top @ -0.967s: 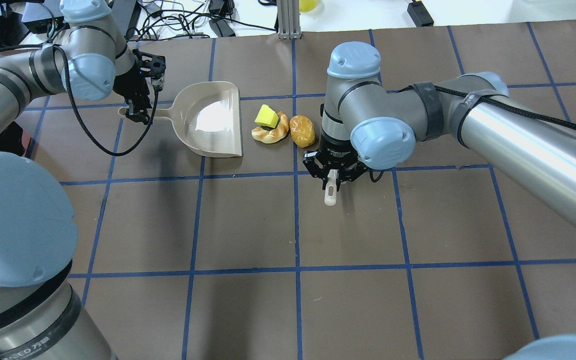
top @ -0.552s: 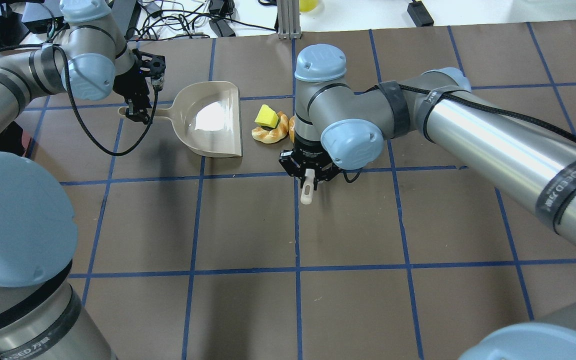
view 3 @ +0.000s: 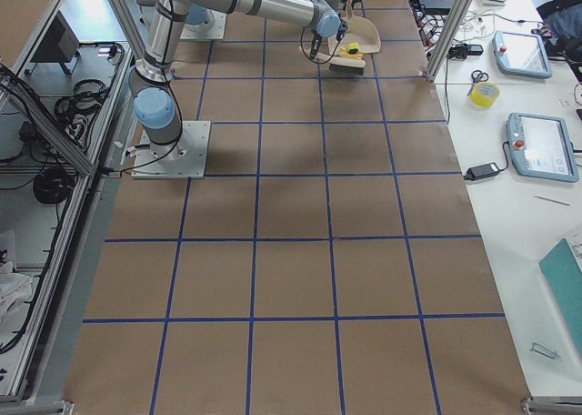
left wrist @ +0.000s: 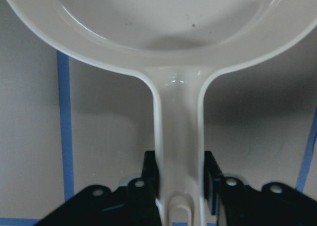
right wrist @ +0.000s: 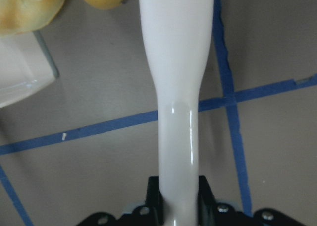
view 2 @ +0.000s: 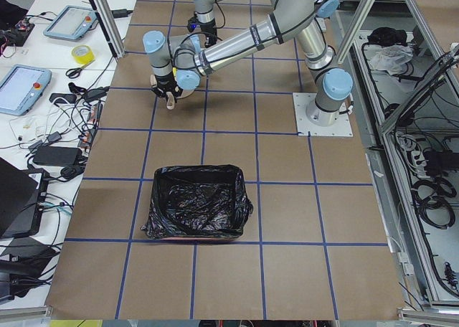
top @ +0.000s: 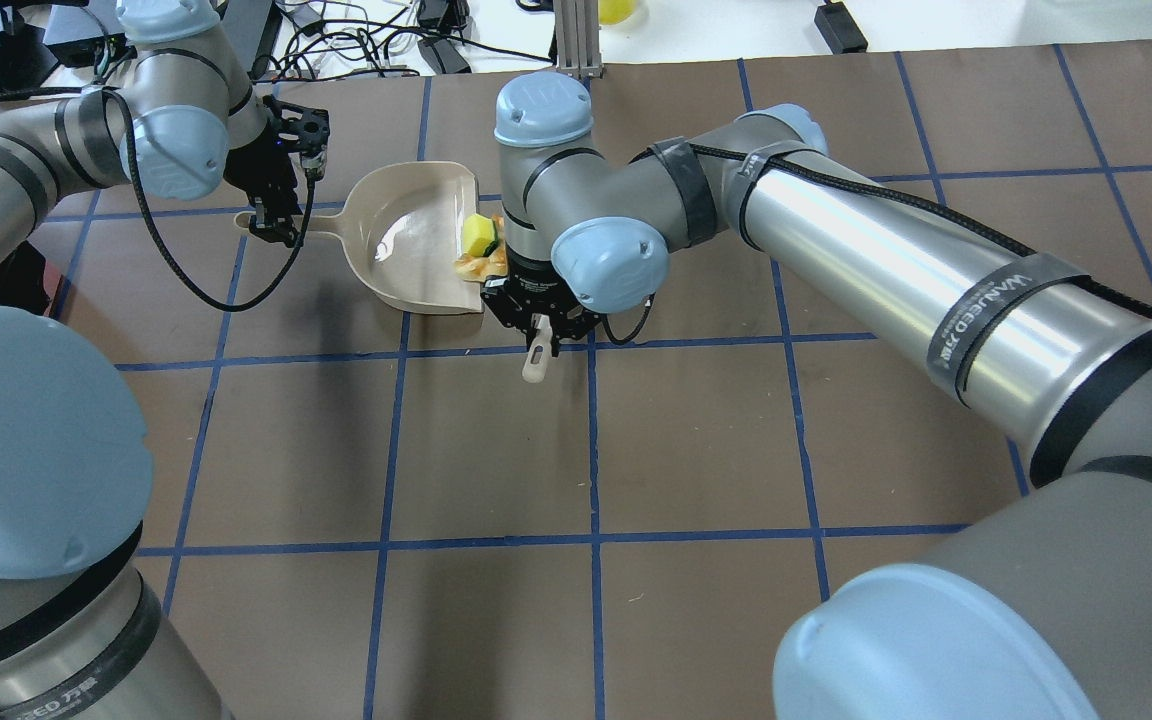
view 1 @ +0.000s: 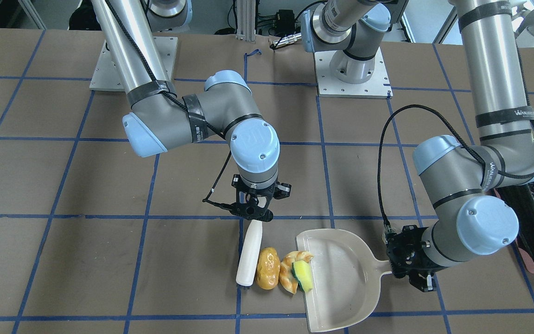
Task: Sweep and dump trash into bin
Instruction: 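Sweep the sponge, roll and potato into the dustpan with the right gripper's brush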
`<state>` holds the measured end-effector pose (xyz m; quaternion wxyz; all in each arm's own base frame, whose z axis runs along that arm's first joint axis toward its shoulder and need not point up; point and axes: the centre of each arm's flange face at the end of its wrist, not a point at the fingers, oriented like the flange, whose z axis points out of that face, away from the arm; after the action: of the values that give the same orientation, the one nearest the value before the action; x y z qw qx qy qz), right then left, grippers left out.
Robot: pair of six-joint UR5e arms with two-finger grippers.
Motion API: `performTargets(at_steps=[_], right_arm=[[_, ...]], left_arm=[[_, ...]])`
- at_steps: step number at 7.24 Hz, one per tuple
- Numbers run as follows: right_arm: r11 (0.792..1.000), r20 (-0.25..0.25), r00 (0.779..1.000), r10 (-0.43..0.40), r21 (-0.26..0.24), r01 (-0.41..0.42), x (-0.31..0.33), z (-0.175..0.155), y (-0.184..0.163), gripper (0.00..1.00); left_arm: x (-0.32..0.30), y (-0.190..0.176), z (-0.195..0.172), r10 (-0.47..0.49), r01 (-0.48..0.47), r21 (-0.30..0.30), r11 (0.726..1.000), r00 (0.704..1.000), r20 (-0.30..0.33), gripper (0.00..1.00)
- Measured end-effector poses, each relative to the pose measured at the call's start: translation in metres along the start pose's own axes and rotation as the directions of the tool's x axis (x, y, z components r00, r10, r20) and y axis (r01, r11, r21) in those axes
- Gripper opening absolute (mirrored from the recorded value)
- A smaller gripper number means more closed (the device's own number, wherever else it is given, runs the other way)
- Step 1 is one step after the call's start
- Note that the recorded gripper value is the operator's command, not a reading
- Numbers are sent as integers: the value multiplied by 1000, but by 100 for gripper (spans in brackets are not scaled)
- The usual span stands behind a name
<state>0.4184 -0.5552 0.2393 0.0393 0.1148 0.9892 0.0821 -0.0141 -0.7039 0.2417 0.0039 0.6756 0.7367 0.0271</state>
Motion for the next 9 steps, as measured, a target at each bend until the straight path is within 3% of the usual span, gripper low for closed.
performTargets(at_steps=[4,9], right_arm=[[999,65,997,-28,16,27,-61,-2,1,0],[997,122,989,-80,15,79,-117,-2,32,0]], left_arm=[[0,0,0,-2,2,5,1000,1000,1,1],[0,0,0,-1,1,7,1000,1000,1,1]])
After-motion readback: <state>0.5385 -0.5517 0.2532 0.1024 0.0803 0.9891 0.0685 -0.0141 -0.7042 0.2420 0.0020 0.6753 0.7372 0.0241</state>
